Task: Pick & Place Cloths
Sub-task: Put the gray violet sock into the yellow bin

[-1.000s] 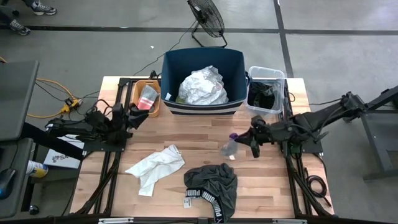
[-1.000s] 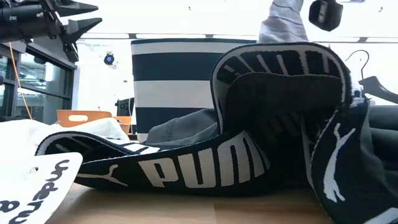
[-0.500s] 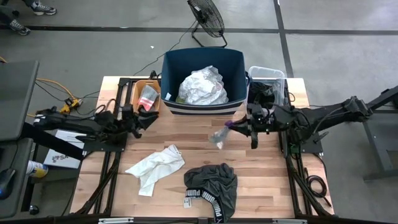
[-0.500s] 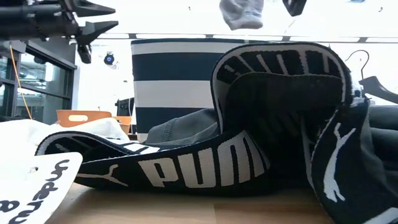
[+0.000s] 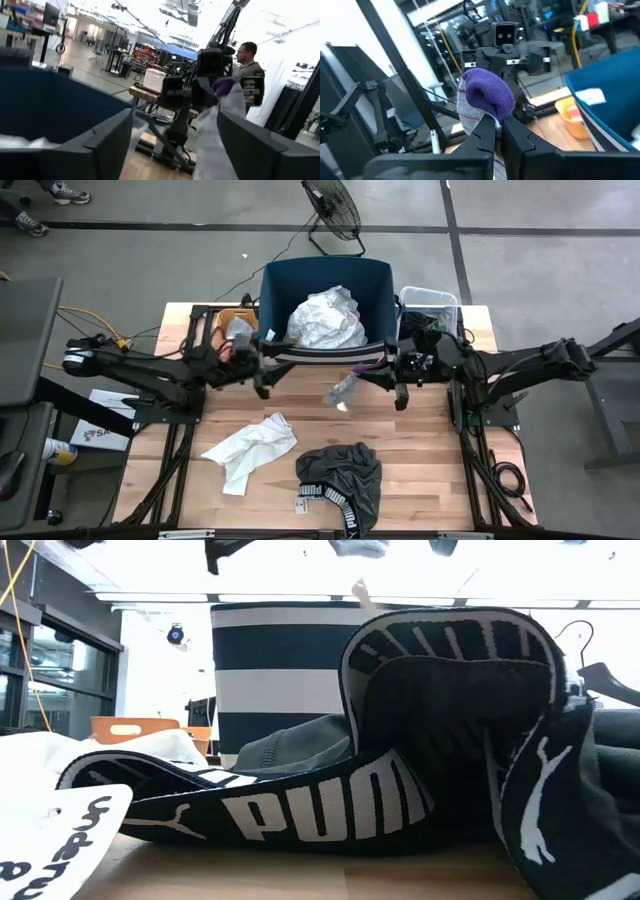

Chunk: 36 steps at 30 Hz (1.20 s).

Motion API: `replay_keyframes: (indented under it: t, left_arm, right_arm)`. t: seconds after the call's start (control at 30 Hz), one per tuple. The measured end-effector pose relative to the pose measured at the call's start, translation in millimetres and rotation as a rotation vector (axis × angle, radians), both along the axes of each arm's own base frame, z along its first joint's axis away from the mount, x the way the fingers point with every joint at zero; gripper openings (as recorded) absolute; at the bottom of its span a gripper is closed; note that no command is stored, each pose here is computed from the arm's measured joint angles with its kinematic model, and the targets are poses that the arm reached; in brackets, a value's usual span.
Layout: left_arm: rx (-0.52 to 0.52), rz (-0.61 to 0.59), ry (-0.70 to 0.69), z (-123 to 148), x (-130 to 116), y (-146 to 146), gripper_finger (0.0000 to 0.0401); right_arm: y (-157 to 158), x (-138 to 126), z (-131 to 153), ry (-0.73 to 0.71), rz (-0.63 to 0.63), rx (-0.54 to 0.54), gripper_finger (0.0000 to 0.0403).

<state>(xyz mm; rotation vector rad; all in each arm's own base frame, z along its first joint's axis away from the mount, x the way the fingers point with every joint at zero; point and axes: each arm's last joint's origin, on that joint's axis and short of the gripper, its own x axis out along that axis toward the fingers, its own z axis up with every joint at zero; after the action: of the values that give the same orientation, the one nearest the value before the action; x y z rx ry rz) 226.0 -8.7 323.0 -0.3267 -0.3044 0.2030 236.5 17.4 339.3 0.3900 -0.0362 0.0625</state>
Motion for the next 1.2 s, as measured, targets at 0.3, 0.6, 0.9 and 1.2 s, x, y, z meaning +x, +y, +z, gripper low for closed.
replay_keyframes:
  t: [0.3,0.6,0.9,1.2]
  left_arm:
    - [0.102,-0.109,0.137,24.8,60.2,-8.3,0.0325]
    - [0.211,-0.136,0.294,25.2,78.4,-13.1,0.0326]
    - [0.211,-0.088,0.341,22.1,78.1,-11.1,0.0326]
    - [0.207,-0.078,0.361,20.2,77.9,-10.7,0.0281]
  right_arm:
    - [-4.6,10.0,-2.3,-0.034,-0.134,0.019,0.0005]
    - [-6.6,14.2,-0.1,-0.088,-0.212,0.034,0.0005]
    - [-6.3,16.8,3.7,-0.152,-0.211,0.069,0.0005]
    - [-6.2,16.2,6.8,-0.185,-0.206,0.069,0.0005]
